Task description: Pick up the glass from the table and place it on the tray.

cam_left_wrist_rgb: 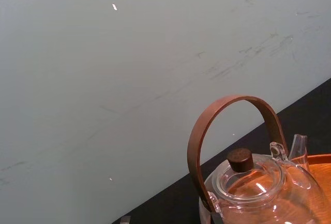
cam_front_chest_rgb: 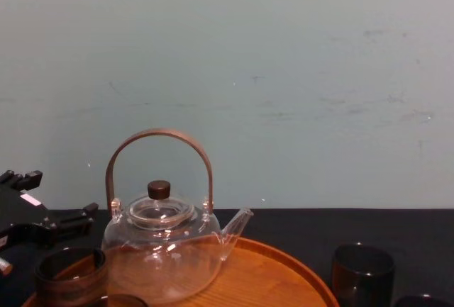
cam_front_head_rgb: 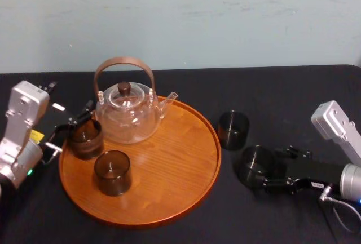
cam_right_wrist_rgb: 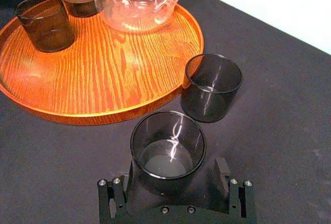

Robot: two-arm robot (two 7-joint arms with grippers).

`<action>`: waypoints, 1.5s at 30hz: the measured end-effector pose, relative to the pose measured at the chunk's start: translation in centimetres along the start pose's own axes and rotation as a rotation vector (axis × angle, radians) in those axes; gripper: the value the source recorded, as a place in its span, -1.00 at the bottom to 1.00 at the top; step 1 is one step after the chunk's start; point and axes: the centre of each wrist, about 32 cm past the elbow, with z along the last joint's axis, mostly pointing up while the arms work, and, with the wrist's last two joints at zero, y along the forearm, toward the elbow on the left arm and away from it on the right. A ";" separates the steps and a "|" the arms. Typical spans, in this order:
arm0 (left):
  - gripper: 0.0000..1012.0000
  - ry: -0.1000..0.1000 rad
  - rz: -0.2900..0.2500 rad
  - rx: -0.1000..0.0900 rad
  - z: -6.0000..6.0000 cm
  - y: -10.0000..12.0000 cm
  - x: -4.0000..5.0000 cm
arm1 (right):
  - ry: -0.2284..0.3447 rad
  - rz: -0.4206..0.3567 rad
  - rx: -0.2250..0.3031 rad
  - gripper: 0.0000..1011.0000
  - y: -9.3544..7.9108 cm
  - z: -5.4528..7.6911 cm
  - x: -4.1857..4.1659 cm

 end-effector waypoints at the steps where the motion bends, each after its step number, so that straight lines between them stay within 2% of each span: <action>1: 0.98 0.000 0.000 0.000 0.0 0.0 0.00 | 0.000 0.000 -0.001 0.98 0.1 0.0 0.04; 17: 0.98 0.000 0.000 0.000 0.0 0.0 0.00 | -0.016 0.022 -0.013 0.98 1.7 1.0 0.34; 34: 0.98 0.000 0.000 0.000 0.0 0.0 0.00 | -0.032 0.020 -0.014 0.98 2.0 1.2 0.28; 39: 0.98 0.000 0.000 0.000 0.0 0.0 0.00 | -0.030 0.021 -0.012 0.80 2.0 1.2 0.29; 45: 0.98 0.000 0.000 0.000 0.0 0.0 0.00 | -0.029 0.021 -0.012 0.79 1.9 1.2 0.30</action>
